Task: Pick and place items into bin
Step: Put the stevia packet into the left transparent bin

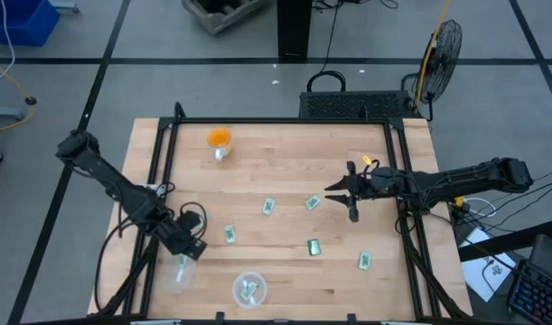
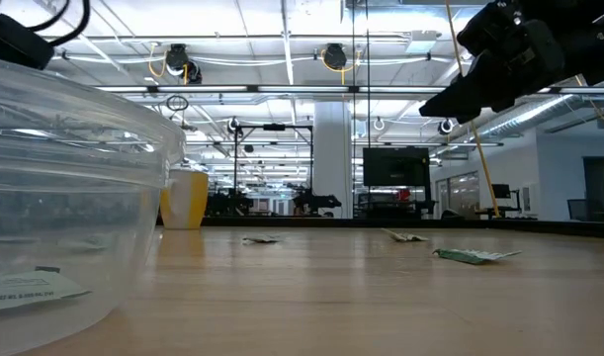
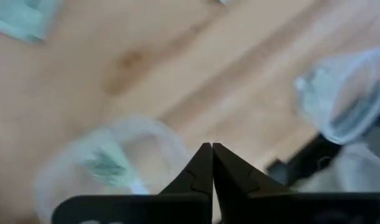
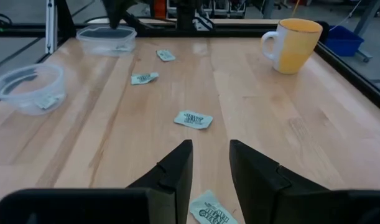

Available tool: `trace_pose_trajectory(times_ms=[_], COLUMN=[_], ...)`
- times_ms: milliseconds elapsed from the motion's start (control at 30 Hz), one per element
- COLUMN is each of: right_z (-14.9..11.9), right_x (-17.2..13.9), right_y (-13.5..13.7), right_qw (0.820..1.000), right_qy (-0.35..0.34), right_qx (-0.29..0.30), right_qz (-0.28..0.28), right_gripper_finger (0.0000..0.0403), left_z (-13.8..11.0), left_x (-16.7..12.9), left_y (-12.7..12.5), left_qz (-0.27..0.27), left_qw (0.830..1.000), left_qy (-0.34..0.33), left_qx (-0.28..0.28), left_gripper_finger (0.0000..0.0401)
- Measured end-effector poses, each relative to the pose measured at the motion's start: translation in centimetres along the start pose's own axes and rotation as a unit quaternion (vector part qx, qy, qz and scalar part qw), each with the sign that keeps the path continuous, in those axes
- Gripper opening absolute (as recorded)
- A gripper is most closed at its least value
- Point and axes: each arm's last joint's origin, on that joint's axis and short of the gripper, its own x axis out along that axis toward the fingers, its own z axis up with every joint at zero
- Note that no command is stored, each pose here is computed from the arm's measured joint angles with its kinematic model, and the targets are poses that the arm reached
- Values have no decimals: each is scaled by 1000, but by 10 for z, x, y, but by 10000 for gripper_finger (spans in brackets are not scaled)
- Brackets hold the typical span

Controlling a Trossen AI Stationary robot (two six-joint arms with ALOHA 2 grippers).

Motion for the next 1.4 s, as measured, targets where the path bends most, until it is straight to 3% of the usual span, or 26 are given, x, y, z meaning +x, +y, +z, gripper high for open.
trace_pose_trajectory(times_ms=[200,433,600,700,900,1100,1400], right_z=[1,1,1,1,1,1,1], right_x=[0,0,0,0,0,0,0], right_y=[0,0,0,0,0,0,0], right_qw=[1000,1000,1000,1000,1000,1000,1000], right_qy=[-4,-4,-4,-3,-3,-3,-3], right_qx=[-15,-17,-19,-19,-15,-15,-15], right_qz=[0,0,0,0,0,0,0], right_gripper_finger=[98,98,98,98,98,98,98], left_z=[18,31,32,32,33,32,33], left_x=[-4,-6,-6,-5,6,19,31], left_y=[15,18,18,18,22,25,27], left_qz=[77,102,110,114,148,192,233], left_qw=[996,988,982,981,976,965,954], left_qy=[-49,-106,-98,-97,-89,-35,-29], left_qx=[22,56,116,124,135,176,185], left_gripper_finger=[22,35,32,40,95,145,136])
